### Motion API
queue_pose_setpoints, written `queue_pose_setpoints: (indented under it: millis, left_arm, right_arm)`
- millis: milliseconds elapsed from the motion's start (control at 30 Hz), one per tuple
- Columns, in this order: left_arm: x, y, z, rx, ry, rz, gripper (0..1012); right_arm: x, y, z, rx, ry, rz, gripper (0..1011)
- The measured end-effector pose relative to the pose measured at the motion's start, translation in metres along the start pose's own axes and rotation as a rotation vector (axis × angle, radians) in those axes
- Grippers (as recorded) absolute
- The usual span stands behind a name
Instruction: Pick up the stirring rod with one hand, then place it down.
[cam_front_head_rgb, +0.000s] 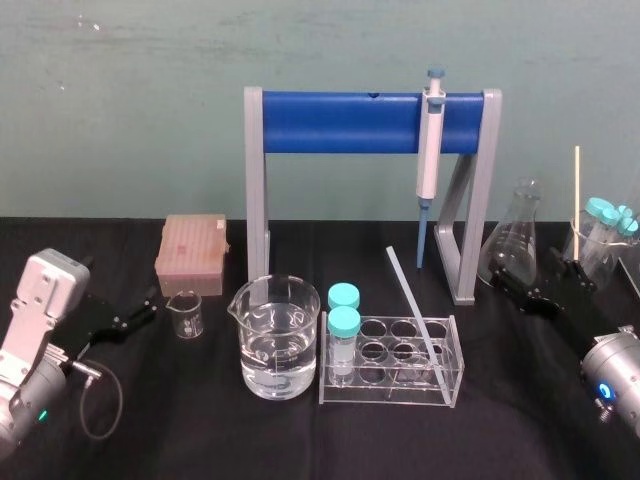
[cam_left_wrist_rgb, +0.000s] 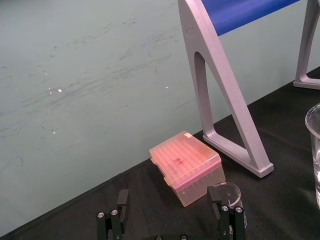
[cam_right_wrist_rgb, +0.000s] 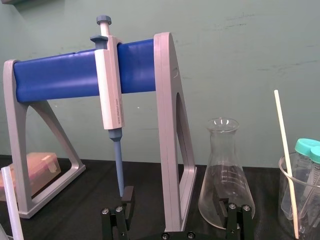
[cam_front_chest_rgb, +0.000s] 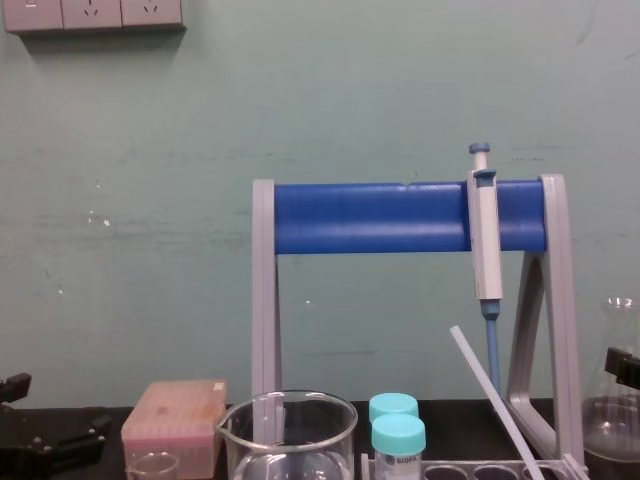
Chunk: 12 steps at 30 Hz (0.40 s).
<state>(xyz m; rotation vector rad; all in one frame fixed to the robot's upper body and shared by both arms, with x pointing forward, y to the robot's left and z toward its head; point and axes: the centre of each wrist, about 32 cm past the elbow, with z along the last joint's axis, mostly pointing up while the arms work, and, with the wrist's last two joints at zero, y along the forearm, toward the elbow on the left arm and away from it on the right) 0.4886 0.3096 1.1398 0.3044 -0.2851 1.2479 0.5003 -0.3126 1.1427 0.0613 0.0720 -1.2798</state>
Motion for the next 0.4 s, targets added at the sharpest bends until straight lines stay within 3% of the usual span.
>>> queue_pose_setpoints:
  millis: [400]
  left_arm:
    - [0.0, 0.0, 0.0, 0.0, 0.0, 0.0, 1000]
  right_arm:
    - [-0.0001, 0.0003, 0.0003, 0.003, -0.003, 0.002, 1000]
